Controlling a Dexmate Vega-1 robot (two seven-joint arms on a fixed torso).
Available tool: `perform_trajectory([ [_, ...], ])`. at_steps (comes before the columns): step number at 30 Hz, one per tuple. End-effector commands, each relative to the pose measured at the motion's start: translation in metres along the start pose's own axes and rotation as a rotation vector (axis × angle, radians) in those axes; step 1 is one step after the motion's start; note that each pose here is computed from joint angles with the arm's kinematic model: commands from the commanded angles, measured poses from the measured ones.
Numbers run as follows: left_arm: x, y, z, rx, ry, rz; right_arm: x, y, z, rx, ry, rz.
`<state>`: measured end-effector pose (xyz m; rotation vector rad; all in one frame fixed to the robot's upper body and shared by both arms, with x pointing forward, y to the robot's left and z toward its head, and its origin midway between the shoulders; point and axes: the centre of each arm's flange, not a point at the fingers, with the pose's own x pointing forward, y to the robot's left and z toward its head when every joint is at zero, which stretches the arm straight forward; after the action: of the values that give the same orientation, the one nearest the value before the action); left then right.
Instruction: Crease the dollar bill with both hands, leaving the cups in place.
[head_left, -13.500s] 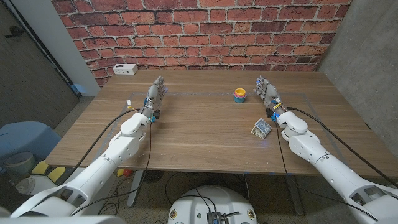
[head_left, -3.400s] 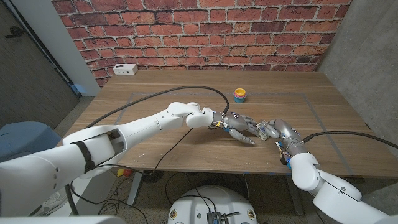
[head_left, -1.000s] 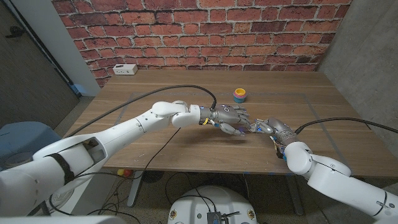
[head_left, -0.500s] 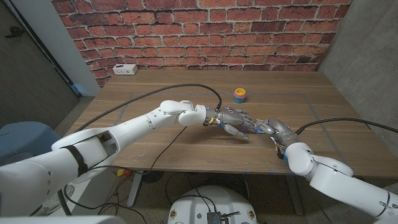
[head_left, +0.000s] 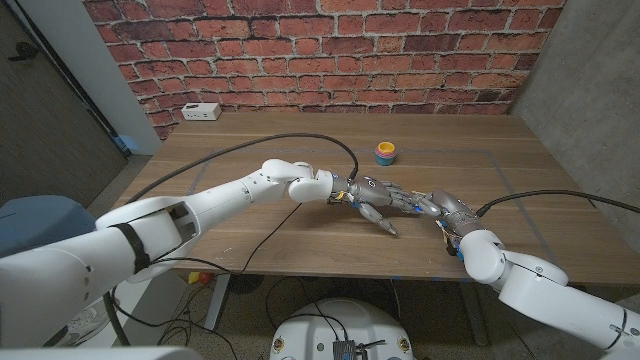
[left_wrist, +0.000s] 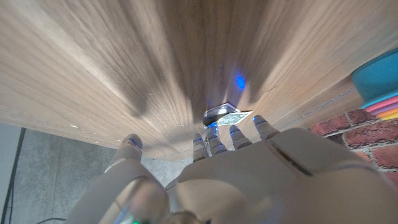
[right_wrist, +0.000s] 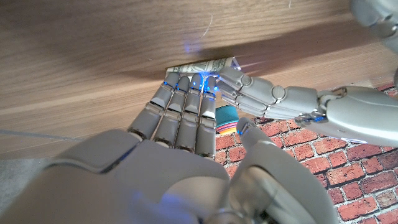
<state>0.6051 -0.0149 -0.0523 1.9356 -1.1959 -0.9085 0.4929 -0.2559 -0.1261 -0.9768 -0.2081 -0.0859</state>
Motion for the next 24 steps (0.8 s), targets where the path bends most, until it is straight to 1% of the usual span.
perform_trajectory([
  [1, 0.002, -0.006, 0.002, 0.06, 0.019, -0.055, 0.002, 0.003, -0.001, -0.003, 0.005, 0.01],
  [4, 0.001, -0.004, -0.004, 0.065, 0.063, -0.071, 0.002, 0.003, -0.002, -0.001, 0.006, 0.01],
  [8, 0.0, 0.0, -0.011, 0.073, 0.106, -0.084, 0.003, 0.004, -0.002, -0.002, 0.008, 0.014],
  [10, -0.001, 0.002, -0.014, 0.072, 0.118, -0.07, 0.004, 0.004, -0.003, -0.004, 0.01, 0.014],
  [12, -0.004, 0.005, -0.015, 0.081, 0.133, -0.037, 0.004, 0.004, -0.004, -0.002, 0.014, 0.015],
  [15, -0.008, 0.01, -0.02, 0.08, 0.159, -0.008, 0.005, 0.004, -0.005, -0.003, 0.015, 0.014],
  [19, -0.009, 0.01, -0.025, 0.054, 0.161, -0.02, 0.007, 0.003, -0.004, -0.003, 0.012, 0.011],
  [24, -0.01, 0.007, -0.025, 0.031, 0.137, -0.016, 0.01, 0.002, -0.004, -0.005, 0.012, 0.013],
])
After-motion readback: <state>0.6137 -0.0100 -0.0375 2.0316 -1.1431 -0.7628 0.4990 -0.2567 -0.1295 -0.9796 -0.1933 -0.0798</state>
